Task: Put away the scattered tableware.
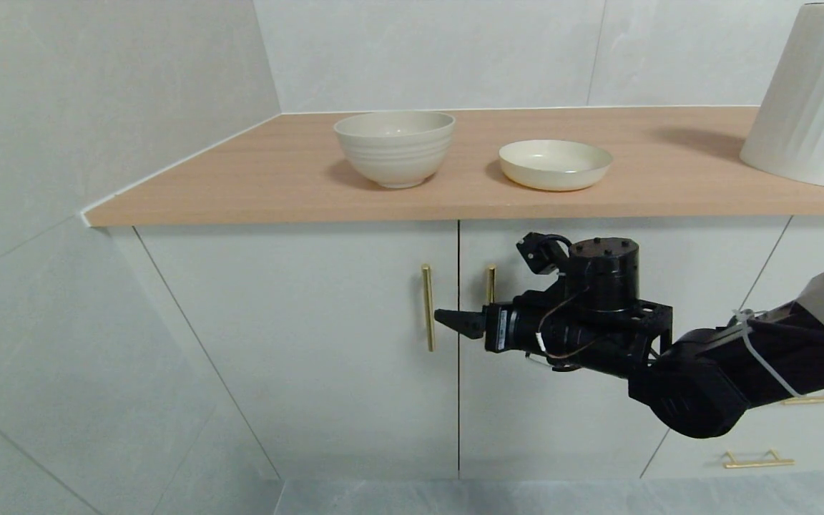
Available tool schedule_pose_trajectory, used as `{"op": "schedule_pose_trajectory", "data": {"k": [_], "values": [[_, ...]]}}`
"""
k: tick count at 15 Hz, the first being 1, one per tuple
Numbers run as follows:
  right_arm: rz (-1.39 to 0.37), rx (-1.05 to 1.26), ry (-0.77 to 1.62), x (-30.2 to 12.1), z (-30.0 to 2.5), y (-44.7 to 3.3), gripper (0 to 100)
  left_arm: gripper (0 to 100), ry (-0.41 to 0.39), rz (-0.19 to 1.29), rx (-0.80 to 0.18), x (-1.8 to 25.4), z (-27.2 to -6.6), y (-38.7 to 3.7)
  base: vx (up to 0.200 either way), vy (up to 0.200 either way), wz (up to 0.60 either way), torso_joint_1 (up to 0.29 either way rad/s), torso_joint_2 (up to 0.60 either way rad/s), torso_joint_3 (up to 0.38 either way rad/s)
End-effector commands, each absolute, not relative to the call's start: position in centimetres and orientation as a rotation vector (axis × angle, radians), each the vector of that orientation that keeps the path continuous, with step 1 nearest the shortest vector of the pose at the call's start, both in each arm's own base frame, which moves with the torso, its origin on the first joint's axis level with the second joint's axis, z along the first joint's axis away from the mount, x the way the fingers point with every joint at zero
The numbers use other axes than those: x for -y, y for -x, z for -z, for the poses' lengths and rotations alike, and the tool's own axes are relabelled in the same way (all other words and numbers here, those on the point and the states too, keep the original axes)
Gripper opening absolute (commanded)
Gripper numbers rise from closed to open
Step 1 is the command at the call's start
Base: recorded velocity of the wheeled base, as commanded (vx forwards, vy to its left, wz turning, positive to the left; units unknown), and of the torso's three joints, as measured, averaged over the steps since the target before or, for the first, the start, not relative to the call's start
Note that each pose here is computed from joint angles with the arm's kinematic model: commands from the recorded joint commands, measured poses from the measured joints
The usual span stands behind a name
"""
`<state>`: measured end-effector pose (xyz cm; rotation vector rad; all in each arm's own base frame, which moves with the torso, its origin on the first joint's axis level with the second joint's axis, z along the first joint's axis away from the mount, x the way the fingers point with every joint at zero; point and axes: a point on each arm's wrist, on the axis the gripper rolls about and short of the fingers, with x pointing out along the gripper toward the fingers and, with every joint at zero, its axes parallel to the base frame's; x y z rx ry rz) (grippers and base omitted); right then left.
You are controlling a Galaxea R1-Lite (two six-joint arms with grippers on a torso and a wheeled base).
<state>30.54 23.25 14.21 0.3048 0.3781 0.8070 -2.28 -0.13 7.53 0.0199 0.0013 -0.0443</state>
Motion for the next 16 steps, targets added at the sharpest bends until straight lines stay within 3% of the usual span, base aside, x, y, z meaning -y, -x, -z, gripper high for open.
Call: {"op": "schedule_pose_trajectory", "data": {"k": [1, 16], "values": [[-0.816, -0.373, -0.308, -23.1, -14.6, -30.1, 100, 100, -0.020, 0.044, -0.001, 0.1, -7.5, 2.3, 0.000, 0.000, 0.00, 0.000, 0.00, 0.000], [-1.114, -0.477, -0.290, -20.5, -16.1, -20.7, 100, 100, -0.020, 0.044, -0.001, 0.1, -7.5, 2.3, 0.000, 0.000, 0.00, 0.000, 0.00, 0.000]]}}
